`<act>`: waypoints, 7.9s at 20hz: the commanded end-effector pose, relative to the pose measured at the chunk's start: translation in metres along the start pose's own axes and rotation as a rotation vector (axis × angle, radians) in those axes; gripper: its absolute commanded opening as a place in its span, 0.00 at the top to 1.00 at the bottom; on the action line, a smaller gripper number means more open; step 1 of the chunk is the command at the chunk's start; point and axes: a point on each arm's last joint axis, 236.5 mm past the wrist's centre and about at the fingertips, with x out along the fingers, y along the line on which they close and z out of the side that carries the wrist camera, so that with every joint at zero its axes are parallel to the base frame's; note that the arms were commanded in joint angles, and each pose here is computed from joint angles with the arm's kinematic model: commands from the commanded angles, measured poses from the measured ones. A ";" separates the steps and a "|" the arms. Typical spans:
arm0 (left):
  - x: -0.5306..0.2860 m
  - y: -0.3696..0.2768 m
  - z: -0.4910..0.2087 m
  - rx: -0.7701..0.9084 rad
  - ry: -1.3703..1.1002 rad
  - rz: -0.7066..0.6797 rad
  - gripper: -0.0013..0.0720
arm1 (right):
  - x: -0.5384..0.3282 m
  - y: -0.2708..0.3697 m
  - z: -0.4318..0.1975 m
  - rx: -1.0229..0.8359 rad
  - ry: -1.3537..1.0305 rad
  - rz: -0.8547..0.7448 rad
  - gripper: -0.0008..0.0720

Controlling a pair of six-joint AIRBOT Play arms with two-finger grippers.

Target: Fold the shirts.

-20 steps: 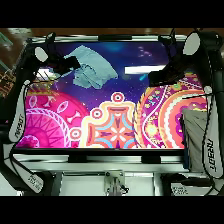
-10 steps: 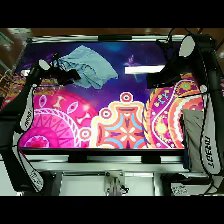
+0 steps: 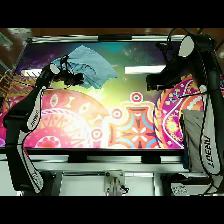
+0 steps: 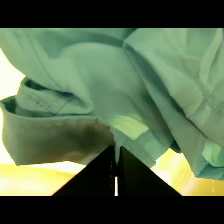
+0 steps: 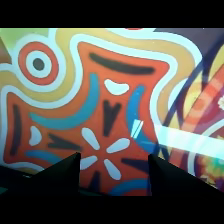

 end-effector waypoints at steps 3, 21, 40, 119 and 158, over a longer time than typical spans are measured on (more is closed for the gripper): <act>-0.033 -0.025 0.009 0.144 -0.007 -0.034 0.92 | 0.000 -0.001 -0.002 -0.010 0.007 -0.004 0.25; -0.501 -0.391 -0.104 0.629 -0.496 -0.600 0.92 | -0.304 0.001 -0.059 0.072 -0.776 -0.158 0.25; -0.237 -0.163 -0.208 0.308 0.463 -0.028 0.00 | -0.032 -0.003 -0.114 -0.026 0.066 -0.043 0.24; -0.167 -0.104 -0.205 0.095 0.358 -0.163 0.23 | 0.065 0.000 -0.118 0.164 0.144 0.199 0.14; -0.171 -0.123 -0.274 0.156 0.412 -0.246 0.22 | 0.114 -0.034 -0.233 0.547 0.176 0.255 0.06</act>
